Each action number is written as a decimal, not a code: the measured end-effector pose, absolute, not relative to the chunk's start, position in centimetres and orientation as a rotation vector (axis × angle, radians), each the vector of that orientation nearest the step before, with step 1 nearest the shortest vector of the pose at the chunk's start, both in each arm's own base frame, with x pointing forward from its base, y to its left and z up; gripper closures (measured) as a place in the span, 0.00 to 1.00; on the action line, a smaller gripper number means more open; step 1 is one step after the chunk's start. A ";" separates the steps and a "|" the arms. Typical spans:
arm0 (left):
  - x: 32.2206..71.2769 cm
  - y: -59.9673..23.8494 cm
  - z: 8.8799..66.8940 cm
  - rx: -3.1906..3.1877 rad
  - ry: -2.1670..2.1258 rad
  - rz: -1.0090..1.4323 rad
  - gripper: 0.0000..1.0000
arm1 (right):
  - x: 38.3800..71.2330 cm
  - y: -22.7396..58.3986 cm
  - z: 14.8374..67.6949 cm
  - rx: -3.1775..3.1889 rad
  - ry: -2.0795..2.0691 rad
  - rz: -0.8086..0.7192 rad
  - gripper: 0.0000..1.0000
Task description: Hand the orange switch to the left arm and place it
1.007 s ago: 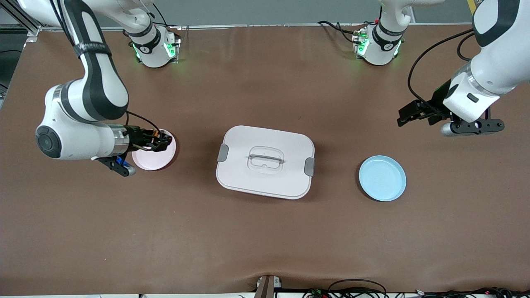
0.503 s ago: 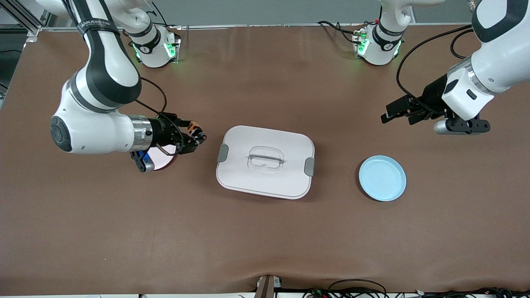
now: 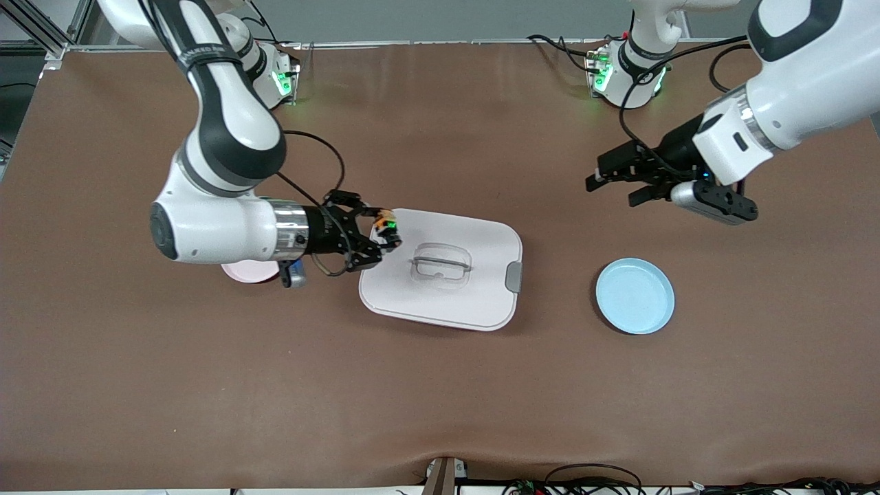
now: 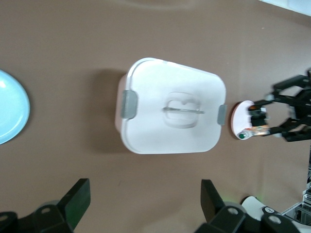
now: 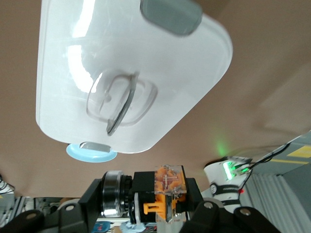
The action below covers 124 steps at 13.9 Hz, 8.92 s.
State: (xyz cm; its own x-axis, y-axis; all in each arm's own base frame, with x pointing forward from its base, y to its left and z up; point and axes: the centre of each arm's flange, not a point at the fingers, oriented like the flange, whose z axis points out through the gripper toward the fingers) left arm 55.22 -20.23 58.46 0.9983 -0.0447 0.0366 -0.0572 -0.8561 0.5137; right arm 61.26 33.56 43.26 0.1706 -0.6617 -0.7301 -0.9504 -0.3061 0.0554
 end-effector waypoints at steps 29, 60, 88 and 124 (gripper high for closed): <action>58.0 -29.3 53.3 2.438 0.047 -0.027 0.11 | 59.3 50.4 50.3 -1.538 1.688 0.958 0.28; 62.5 -14.3 43.0 2.849 -0.883 -0.002 0.59 | 64.5 33.5 50.0 -2.200 1.353 0.886 0.00; 60.2 -4.9 21.4 2.042 -2.404 0.196 0.59 | 62.1 -5.0 54.4 -3.065 0.038 0.767 0.00; 61.1 -7.3 44.3 2.996 -1.215 0.076 0.00 | 56.4 -4.8 64.1 -3.097 0.032 0.083 0.00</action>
State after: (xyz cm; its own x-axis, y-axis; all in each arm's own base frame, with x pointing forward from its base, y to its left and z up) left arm 61.13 -7.25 44.32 0.7170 -0.6970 0.0089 -0.6926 -0.7139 -0.1031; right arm 56.37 -4.75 64.10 0.9984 -0.0192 -0.0540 -0.0216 -0.9989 -0.0425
